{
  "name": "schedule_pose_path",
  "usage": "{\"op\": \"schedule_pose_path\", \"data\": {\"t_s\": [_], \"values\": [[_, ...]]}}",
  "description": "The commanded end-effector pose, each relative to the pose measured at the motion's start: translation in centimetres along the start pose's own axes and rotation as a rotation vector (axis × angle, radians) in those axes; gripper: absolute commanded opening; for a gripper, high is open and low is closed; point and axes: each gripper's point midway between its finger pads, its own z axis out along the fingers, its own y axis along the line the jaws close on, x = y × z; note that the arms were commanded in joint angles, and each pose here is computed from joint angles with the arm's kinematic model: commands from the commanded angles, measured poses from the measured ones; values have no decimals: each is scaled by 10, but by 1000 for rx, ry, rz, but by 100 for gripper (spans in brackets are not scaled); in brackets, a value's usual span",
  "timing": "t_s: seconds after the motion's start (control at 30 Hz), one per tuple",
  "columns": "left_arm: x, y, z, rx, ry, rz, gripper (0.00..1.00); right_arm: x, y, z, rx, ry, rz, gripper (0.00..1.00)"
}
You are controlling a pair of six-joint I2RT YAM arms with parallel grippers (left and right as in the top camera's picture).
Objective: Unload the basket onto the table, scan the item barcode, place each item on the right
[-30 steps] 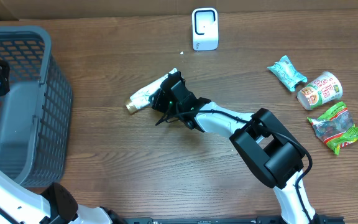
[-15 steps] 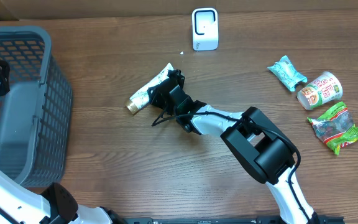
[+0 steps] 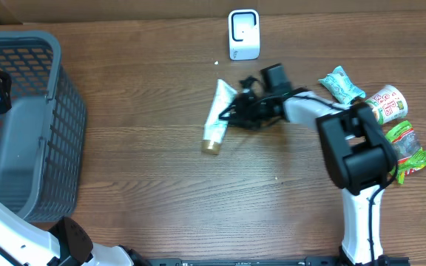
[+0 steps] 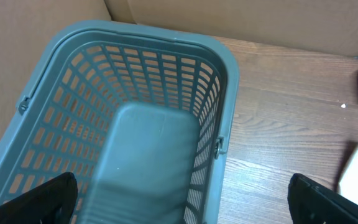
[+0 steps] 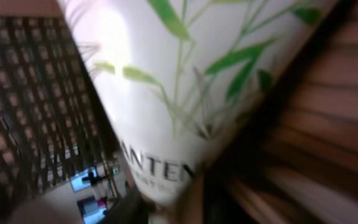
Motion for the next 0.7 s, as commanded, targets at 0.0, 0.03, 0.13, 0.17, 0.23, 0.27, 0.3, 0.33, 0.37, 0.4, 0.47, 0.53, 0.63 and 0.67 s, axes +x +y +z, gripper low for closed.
{"op": "schedule_pose_path", "data": {"t_s": [0.0, 0.03, 0.13, 0.17, 0.23, 0.27, 0.3, 0.33, 0.37, 0.4, 0.47, 0.53, 0.63, 0.67], "values": [[-2, -4, 0, 16, -9, 25, 100, 0, -13, -30, -49, 4, -98, 63], [-2, -4, 0, 16, -9, 25, 100, -4, -22, -40, 1, -21, -71, 70], [-2, -4, 0, 16, -9, 25, 100, -15, -29, -78, 243, -116, -80, 80], [-2, -4, 0, 16, -9, 25, 100, -16, -23, -90, 327, -145, -93, 83], [-2, -4, 0, 16, -9, 25, 99, -14, -8, -104, 463, -183, -127, 89], [-2, -4, 0, 16, -9, 25, 100, -13, -1, -109, 537, -202, -151, 93], [-2, -4, 0, 16, -9, 25, 100, -10, 9, -114, 646, -238, -177, 99], [-2, -4, 0, 16, -9, 25, 100, -10, 13, -116, 704, -266, -175, 100], [-2, -4, 0, 16, -9, 25, 100, -10, 18, -117, 778, -313, -170, 100], [-2, -4, 0, 16, -9, 25, 100, -11, 21, -116, 828, -351, -173, 100], [-2, -4, 0, 16, -9, 25, 100, -12, 30, -107, 917, -419, -210, 100], [-2, -4, 1, 16, -8, 25, 100, -8, 43, -88, 970, -470, -266, 100], [-2, -4, 1, 16, -8, 25, 99, -8, 62, -69, 1010, -564, -341, 100], [-2, -4, 1, 16, -8, 25, 99, -10, 68, -63, 1025, -608, -368, 100]]}}
